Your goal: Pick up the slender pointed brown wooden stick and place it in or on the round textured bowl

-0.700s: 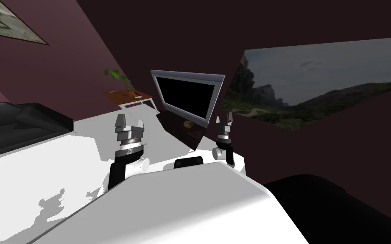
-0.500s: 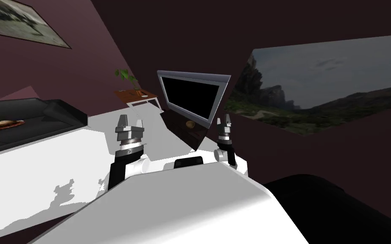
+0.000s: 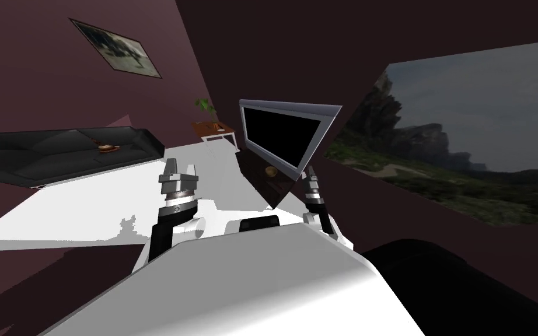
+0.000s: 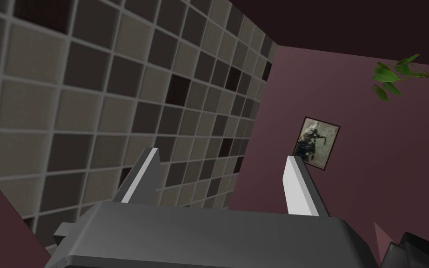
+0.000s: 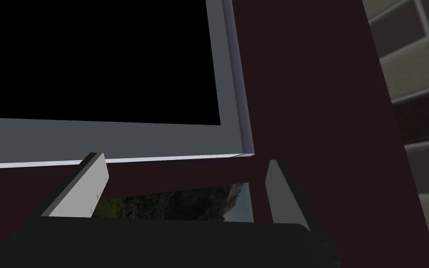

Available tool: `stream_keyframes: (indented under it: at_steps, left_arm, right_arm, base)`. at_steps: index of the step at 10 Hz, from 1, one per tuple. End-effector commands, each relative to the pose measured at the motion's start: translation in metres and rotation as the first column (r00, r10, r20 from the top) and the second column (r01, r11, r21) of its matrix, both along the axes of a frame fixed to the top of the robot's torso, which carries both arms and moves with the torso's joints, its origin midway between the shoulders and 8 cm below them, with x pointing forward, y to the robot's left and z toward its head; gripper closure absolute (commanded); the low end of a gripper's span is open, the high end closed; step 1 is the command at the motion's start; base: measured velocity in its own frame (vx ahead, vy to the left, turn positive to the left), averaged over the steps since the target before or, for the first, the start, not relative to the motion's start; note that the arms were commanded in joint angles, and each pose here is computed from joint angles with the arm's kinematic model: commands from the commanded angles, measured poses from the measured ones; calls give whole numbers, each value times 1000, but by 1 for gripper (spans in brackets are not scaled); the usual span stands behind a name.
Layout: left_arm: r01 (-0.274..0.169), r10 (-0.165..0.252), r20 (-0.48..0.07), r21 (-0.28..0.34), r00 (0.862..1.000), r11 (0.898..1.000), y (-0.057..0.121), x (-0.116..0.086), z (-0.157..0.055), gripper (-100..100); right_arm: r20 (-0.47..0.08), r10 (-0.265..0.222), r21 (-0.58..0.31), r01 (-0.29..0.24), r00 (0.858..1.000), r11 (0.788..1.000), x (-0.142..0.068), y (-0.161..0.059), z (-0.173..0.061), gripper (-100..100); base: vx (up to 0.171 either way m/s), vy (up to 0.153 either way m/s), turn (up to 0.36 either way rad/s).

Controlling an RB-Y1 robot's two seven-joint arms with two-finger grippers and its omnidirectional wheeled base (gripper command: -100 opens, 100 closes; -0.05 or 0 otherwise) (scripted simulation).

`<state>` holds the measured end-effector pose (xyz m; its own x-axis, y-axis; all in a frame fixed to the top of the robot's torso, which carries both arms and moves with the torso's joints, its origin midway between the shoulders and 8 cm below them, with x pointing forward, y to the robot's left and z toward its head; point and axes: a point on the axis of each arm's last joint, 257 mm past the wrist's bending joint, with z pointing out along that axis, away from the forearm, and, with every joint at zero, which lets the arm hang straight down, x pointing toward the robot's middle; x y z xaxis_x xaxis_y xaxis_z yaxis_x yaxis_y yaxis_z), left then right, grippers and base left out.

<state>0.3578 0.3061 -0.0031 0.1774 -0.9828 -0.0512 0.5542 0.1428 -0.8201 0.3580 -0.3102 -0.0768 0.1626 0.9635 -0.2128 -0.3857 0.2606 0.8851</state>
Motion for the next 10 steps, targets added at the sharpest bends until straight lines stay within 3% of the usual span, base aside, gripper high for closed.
stream_keyframes:
  at_steps: [1, 3, 4, 5, 6, 8, 9, 10]
  left_arm:
    - [0, 0, 0, 0, 1000, 1000, 0, 0, 0, 0]
    - [0, 0, 0, 0, 1000, 1000, 0, 0, 0, 0]
    - [0, 0, 0, 0, 1000, 1000, 0, 0, 0, 0]
    - [0, 0, 0, 0, 1000, 1000, 0, 0, 0, 0]
    - [0, 0, 0, 0, 1000, 1000, 0, 0, 0, 0]
    - [0, 0, 0, 0, 1000, 1000, 0, 0, 0, 0]
    - [0, 0, 0, 0, 1000, 1000, 0, 0, 0, 0]
    - [0, 0, 0, 0, 1000, 1000, 0, 0, 0, 0]
  right_arm:
    - [-38, -15, -22, 14, 999, 1000, -2, -2, -14, -100]
    - [-164, -72, -102, 55, 984, 993, -12, -25, -55, -100]
    - [-164, -72, -102, 55, 984, 993, -12, -25, -55, -100]
    - [-229, -105, -143, 73, 968, 987, -20, -38, -77, -100]
    - [-229, -105, -143, 73, 968, 987, -20, -38, -77, -100]
    - [-359, -177, -225, 99, 917, 969, -41, -67, -123, -100]
    - [-359, -177, -225, 99, 917, 969, -41, -67, -123, -100]
    - [-422, -214, -264, 107, 881, 959, -55, -82, -146, -100]
  base:
    - [-19, -25, 252]
    - [-22, -19, 438]
    - [-20, -22, 358]
    - [-23, -18, 440]
    - [-15, -23, 246]
    - [-19, -27, 434]
    - [-22, -30, 483]
    - [-25, -34, 488]
